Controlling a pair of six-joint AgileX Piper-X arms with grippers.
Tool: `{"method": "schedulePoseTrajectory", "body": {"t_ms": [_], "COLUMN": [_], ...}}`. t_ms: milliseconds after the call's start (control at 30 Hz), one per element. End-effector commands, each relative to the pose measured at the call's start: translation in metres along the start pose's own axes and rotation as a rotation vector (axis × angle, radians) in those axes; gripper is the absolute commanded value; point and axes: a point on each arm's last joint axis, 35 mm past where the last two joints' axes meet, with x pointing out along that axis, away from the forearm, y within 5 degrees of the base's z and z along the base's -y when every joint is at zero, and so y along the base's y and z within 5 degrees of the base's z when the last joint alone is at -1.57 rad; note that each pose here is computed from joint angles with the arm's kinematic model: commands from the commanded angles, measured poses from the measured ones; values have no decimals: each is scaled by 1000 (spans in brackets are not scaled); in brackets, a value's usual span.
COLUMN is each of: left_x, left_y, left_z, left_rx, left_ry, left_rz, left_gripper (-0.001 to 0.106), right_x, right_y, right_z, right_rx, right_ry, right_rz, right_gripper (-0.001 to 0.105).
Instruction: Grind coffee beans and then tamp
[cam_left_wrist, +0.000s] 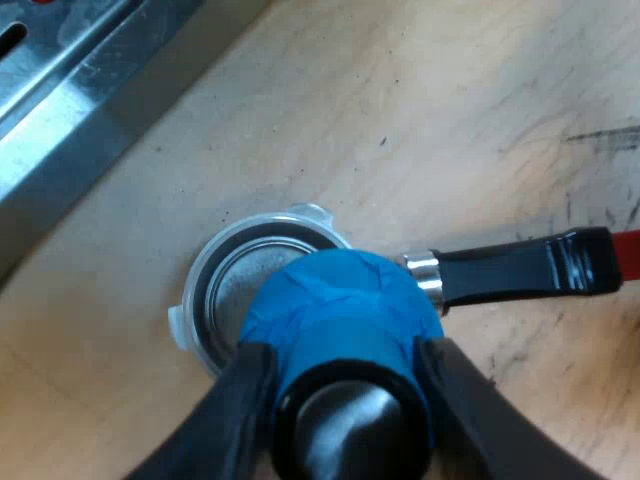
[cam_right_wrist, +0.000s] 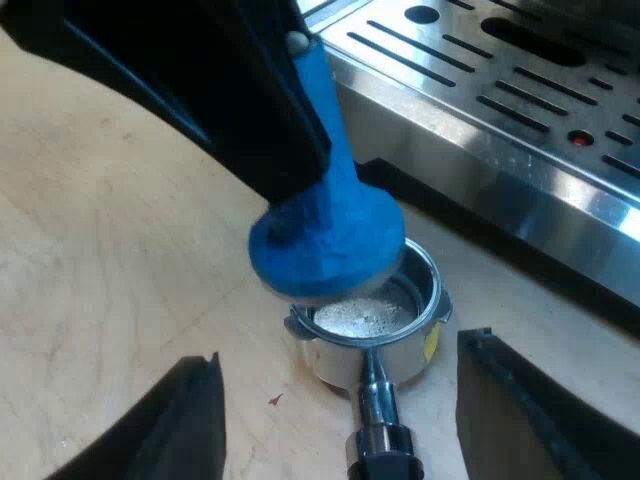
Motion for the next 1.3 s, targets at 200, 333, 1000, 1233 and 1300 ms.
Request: {"method": "schedulePoseTrajectory", "body": {"t_ms": [200, 333, 1000, 1233, 1300], "left_x": [18, 26, 33, 38, 39], "left_y": [4, 6, 10, 14, 14], "left_z": [7, 8, 8, -4, -6], "left_rx": [6, 2, 6, -4, -5], "left_ry": [11, 26, 14, 51, 56], "left_rz": [4, 12, 64, 66, 52], "left_gripper": [0, 0, 0, 0, 0], "right_x": [0, 0, 0, 0, 0], "right_y": [0, 0, 0, 0, 0], "right_z": [2, 1, 1, 1, 1], "right_rx": [-7, -10, -10, -10, -10], "right_ry": [-11, -5, -5, -5, -5], "right_rz": [6, 7, 7, 7, 7], "right_gripper": [54, 54, 54, 54, 54]}}
